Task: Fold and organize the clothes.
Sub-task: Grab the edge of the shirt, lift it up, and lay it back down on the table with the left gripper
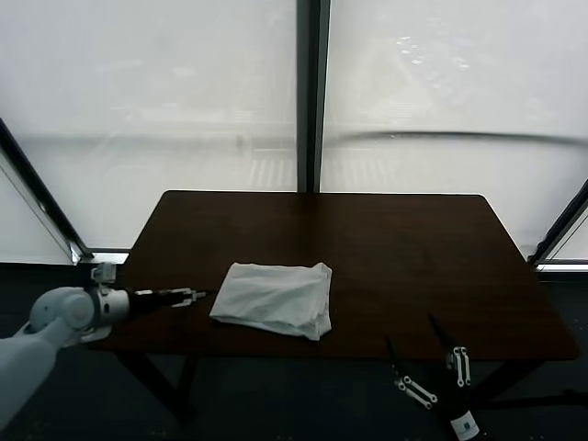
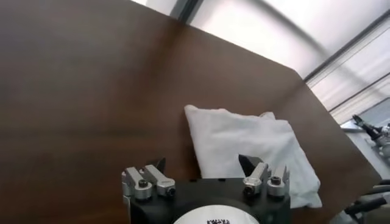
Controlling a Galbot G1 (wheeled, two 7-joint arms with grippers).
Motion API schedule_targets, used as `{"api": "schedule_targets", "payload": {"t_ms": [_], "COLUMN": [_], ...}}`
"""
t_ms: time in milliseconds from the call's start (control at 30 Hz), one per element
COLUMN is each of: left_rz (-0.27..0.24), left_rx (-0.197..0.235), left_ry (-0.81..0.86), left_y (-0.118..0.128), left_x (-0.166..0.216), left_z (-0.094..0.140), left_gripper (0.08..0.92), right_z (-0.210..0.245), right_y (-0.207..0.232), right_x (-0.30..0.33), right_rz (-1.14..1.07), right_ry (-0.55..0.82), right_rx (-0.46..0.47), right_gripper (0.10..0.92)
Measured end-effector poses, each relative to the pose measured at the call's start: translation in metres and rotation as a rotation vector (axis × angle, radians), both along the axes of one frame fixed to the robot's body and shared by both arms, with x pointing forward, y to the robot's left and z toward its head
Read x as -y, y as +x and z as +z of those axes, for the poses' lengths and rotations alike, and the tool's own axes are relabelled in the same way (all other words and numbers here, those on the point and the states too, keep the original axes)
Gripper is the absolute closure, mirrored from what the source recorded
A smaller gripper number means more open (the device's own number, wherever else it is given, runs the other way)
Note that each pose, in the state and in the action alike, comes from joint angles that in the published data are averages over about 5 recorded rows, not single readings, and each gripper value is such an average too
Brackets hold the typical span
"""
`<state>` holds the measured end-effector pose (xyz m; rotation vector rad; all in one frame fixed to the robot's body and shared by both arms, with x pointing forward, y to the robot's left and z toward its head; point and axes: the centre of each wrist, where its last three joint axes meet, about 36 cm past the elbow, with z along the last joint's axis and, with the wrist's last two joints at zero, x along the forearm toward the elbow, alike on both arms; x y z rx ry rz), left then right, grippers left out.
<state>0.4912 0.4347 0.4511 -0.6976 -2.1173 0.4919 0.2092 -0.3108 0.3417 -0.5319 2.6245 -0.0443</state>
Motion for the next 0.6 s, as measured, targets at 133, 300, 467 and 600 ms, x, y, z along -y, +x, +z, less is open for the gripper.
{"api": "schedule_targets", "payload": {"t_ms": [133, 300, 467, 600], "left_rz": [-0.024, -0.051, -0.064, -0.078], "left_rx": [-0.015, -0.024, -0.038, -0.047], "left_ry": [-0.003, -0.012, -0.025, -0.036], "left_y": [0.014, 0.027, 0.034, 0.037], "left_x": [0.010, 0.023, 0.029, 0.034], "left_z": [-0.006, -0.009, -0.011, -0.011], "left_gripper": [0.092, 0.092, 0.092, 0.092], "right_z": [0.002, 0.004, 0.007, 0.008], "right_y": [-0.008, -0.011, -0.009, -0.008], "right_x": [0.002, 0.003, 0.005, 0.006], "right_rz": [-0.027, -0.048, -0.058, -0.060], "right_ry": [0.000, 0.002, -0.001, -0.001], "right_rx": [-0.007, -0.003, 0.006, 0.011], "right_gripper": [0.115, 0.115, 0.115, 0.115]}}
